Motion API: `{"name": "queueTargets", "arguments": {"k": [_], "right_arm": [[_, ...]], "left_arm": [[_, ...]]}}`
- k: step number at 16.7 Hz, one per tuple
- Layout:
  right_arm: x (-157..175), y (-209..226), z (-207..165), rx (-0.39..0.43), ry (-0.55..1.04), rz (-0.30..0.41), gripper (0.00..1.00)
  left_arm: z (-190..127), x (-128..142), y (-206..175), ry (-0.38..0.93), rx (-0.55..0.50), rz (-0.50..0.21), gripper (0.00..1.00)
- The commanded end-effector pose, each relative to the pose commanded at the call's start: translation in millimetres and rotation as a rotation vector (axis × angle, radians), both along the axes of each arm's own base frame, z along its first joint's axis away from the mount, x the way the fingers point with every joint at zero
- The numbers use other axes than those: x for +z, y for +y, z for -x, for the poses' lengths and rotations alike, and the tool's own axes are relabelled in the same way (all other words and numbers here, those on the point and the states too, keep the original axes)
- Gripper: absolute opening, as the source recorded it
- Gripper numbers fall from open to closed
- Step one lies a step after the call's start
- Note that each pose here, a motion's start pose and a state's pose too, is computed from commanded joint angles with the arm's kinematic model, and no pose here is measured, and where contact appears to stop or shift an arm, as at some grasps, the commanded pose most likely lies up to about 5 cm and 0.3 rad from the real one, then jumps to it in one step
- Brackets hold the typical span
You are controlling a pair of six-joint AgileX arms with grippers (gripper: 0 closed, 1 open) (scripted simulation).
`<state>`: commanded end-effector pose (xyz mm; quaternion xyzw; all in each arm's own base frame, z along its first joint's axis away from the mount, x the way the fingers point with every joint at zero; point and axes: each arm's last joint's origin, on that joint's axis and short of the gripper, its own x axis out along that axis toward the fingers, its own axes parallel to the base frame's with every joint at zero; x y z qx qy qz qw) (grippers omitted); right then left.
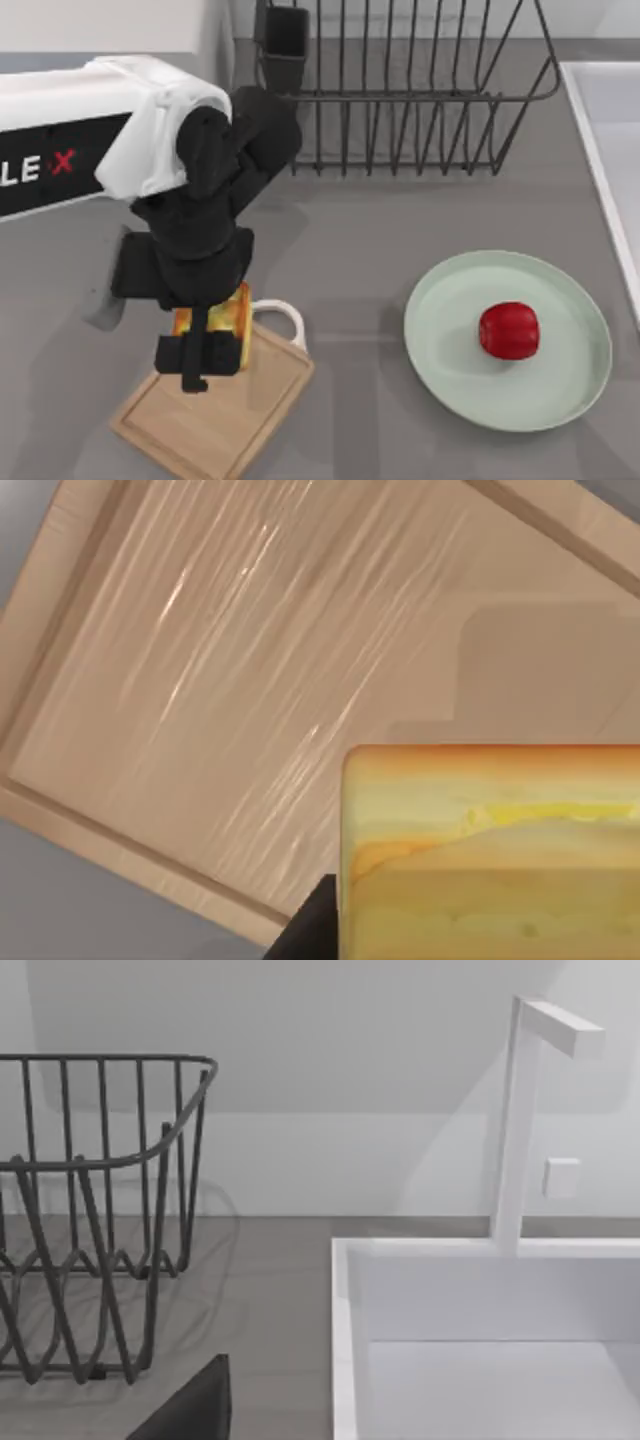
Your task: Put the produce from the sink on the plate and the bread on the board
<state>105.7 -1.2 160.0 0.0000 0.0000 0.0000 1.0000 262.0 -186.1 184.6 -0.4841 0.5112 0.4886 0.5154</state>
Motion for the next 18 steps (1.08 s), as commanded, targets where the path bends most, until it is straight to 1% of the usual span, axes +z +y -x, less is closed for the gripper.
{"name": "queueTargets", "arguments": {"k": [3,10,18], "right_arm": [[0.0,0.0,0.0,0.0,0.0,0.0,1.0],[0.0,0.0,0.0,0.0,0.0,0.0,1.0],[0.0,0.0,0.0,0.0,0.0,0.0,1.0]], "left_arm": [[3.6,-0.5,-3.0,-0.002,0.035,0.0,0.0],[1.9,-3.9,-2.4,-0.004,0.037,0.002,0.0],[2.2,-33.6,-3.7,-0.019,0.036,0.013,0.0]]}}
